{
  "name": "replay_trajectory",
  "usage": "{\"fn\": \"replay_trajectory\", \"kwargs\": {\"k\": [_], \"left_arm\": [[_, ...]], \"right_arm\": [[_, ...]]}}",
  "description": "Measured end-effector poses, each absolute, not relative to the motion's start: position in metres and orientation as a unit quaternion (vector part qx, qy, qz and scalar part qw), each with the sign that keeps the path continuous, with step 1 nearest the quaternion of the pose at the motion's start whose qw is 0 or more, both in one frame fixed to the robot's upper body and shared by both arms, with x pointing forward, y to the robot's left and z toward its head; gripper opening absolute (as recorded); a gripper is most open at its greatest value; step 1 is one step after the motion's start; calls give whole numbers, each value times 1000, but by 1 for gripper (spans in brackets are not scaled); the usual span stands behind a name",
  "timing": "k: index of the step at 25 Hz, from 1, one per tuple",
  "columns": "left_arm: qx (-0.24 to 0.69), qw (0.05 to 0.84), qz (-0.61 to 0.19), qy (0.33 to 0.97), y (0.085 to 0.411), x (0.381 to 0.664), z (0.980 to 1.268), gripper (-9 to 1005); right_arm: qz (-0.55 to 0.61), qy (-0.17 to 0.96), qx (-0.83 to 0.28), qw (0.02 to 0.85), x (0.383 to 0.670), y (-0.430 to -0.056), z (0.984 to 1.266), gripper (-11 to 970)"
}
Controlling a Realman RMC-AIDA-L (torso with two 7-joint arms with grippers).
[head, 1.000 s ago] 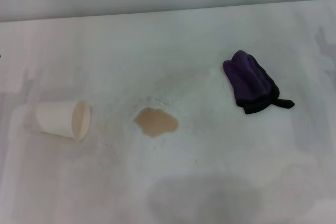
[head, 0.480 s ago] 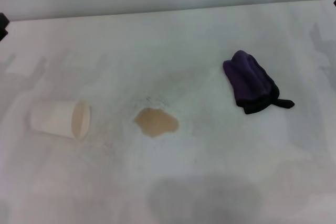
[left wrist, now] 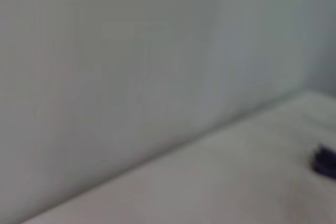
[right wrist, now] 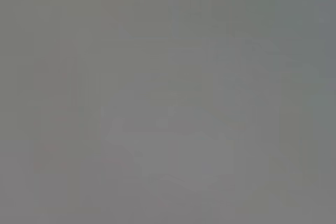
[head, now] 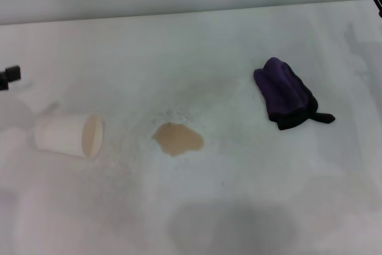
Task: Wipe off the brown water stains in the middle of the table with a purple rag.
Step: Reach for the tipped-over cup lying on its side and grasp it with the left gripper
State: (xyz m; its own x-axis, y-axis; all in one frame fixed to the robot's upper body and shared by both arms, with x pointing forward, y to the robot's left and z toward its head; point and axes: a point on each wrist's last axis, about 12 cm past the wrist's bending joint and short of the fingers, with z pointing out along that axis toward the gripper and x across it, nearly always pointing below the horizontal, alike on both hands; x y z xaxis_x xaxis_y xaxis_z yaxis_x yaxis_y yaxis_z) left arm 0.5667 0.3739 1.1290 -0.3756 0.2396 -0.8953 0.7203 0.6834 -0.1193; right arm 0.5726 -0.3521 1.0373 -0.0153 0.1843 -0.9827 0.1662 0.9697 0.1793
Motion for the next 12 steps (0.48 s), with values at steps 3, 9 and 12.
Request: {"fn": "replay_trajectory", "kwargs": {"k": [3,9,12], "left_arm": [[365,419,-244,795,369,575,1152,888],[450,306,-199,815,356,595,1183,888],[493,279,-181,804,342,604,1193,888]], "right_arm": [[10,712,120,692,577,-349,1040,827],[20,709,116,695,586,-341,1044,826],[21,707,120,696,588,-340,1046,827]]}}
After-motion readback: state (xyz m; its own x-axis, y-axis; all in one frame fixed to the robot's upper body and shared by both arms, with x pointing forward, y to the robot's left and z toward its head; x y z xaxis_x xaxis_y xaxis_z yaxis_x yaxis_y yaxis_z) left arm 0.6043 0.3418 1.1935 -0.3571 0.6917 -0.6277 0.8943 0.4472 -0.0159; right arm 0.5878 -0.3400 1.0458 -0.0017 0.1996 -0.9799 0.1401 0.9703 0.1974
